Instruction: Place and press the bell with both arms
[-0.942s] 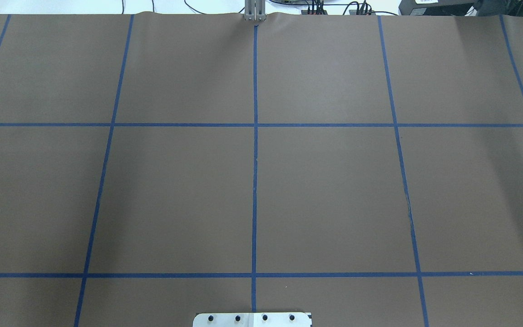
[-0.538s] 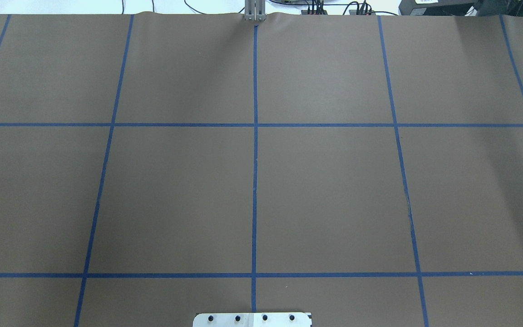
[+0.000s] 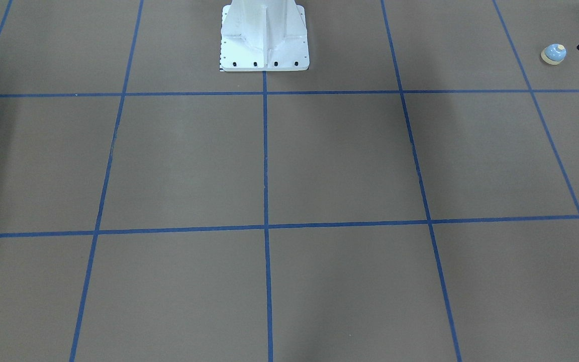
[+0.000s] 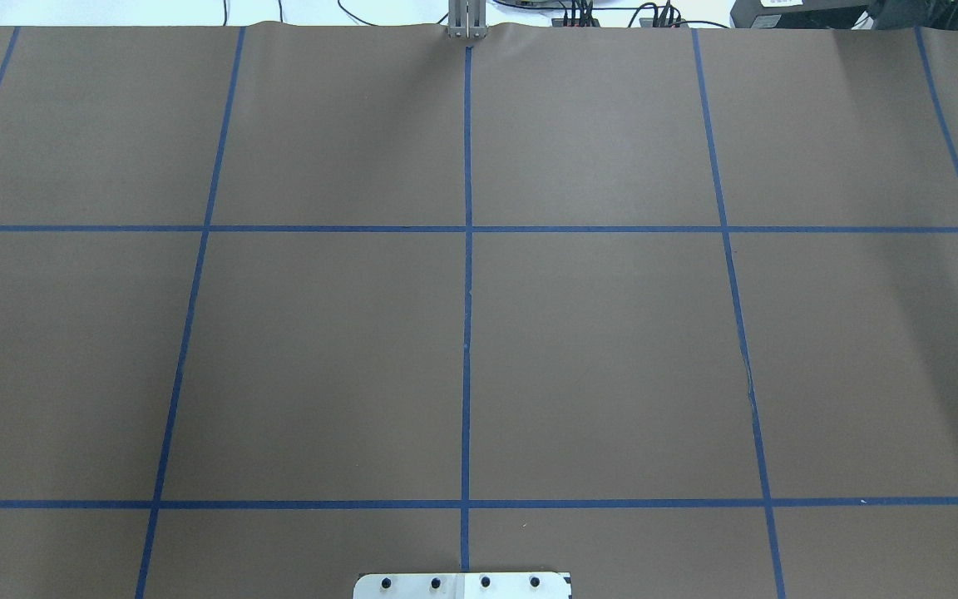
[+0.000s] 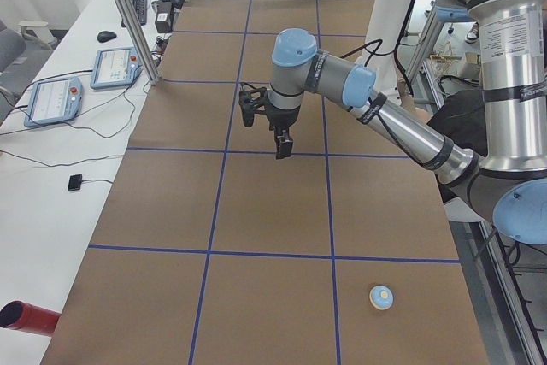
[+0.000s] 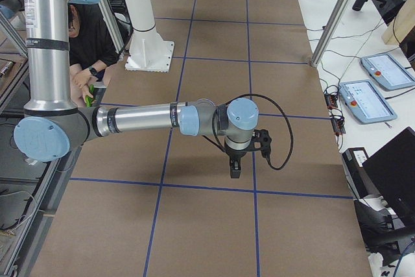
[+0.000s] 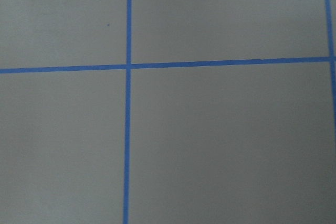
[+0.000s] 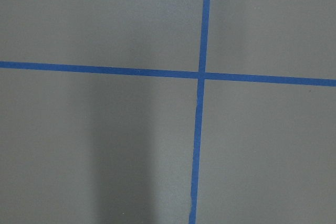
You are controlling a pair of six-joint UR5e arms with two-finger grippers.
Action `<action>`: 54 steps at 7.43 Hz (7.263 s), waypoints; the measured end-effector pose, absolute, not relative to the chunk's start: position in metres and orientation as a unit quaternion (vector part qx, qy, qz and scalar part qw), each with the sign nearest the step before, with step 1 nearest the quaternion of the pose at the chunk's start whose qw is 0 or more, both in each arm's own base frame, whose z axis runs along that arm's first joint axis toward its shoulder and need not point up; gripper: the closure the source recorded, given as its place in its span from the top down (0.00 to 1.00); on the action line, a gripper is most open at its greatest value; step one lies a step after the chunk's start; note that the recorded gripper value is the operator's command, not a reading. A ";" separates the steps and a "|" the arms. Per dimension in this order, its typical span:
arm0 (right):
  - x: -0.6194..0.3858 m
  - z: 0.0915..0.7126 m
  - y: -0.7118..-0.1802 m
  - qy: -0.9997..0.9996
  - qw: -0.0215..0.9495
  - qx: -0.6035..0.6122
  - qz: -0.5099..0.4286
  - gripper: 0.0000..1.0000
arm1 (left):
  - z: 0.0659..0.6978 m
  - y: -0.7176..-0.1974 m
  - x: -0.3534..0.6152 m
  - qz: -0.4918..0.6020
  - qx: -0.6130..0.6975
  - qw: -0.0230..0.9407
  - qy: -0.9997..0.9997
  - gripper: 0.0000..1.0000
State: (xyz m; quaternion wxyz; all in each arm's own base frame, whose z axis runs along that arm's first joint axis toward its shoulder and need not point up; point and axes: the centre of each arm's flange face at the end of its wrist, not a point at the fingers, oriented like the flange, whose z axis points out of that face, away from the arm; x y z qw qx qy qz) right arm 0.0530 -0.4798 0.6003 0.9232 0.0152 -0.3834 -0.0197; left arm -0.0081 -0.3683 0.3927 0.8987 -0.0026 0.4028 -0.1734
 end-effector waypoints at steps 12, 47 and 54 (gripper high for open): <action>0.053 0.588 -0.477 -0.384 0.923 0.028 -0.026 1.00 | 0.567 -0.219 0.163 -0.618 -0.058 0.781 -0.060 1.00; 0.053 0.575 -0.473 -0.382 0.923 0.039 -0.030 1.00 | 0.688 -0.085 0.085 -0.553 -0.059 0.805 -0.205 0.00; 0.053 0.578 -0.474 -0.381 0.923 0.036 -0.030 1.00 | 0.600 -0.117 0.264 -0.557 -0.067 0.805 -0.192 0.00</action>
